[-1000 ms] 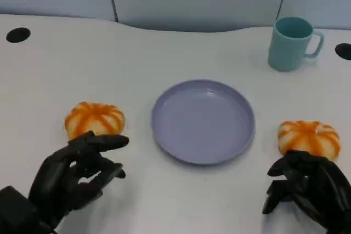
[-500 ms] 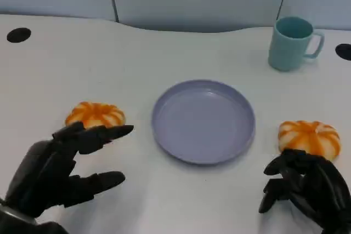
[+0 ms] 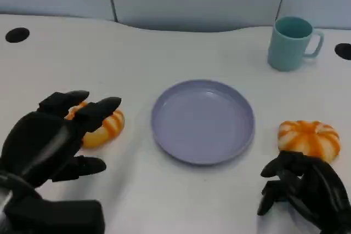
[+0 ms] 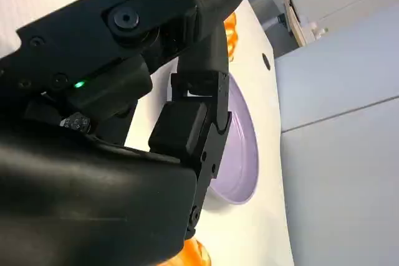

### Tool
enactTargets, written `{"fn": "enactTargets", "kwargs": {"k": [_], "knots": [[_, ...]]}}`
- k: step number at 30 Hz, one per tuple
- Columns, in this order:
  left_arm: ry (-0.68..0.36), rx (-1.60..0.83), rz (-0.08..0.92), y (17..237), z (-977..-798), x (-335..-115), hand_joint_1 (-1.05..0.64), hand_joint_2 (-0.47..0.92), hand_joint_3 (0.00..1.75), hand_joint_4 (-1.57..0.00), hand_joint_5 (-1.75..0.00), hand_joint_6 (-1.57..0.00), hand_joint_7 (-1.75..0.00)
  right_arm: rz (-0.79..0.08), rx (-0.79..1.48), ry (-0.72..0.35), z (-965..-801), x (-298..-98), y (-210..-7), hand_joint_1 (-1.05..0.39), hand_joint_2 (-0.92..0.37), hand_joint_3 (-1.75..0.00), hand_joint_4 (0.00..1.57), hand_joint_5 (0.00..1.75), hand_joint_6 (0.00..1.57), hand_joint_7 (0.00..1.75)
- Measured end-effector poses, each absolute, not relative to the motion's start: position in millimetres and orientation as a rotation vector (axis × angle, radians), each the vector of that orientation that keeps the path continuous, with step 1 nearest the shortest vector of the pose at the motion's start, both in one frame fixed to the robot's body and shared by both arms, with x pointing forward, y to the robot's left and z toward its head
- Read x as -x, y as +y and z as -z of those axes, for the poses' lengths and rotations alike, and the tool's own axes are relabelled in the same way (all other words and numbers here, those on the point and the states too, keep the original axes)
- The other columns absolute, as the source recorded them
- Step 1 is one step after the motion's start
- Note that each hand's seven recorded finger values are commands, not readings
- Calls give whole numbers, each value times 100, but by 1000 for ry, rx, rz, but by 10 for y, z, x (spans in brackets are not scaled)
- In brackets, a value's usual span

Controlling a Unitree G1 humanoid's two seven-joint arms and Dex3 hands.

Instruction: Grasp the bread from the table and place it into the plate.

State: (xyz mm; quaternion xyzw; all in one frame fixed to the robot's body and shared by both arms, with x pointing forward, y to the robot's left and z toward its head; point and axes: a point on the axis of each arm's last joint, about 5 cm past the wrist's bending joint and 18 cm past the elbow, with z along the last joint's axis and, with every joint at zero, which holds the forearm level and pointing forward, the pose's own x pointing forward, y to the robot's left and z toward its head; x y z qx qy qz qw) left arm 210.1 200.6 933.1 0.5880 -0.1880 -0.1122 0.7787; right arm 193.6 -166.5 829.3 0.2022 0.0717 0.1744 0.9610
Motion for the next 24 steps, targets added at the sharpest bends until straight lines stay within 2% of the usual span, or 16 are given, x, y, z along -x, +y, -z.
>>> {"fn": "enactTargets", "kwargs": {"k": [5,10,14,24], "knots": [[-375,-1378,245,1941,-9434,-2274,-55,78,0,0,-10,-15,0,-353,-411,145,-8299,-1945,-1655,-94,-80,0,140,87,122,76],[-324,-1403,282,1896,-9425,-2359,-51,80,1,0,-5,-12,0,-352,-412,145,-8298,-1946,-1658,-95,-80,0,141,88,123,78],[-197,-1455,367,1878,-9415,-2593,-48,80,0,0,-3,-10,0,-356,-416,141,-8304,-1955,-1636,-96,-81,0,141,87,124,76],[18,-1509,450,1758,-9369,-2997,-54,81,1,0,0,-9,0,-364,-424,138,-8297,-1947,-1645,-94,-80,0,140,86,124,74]]}}
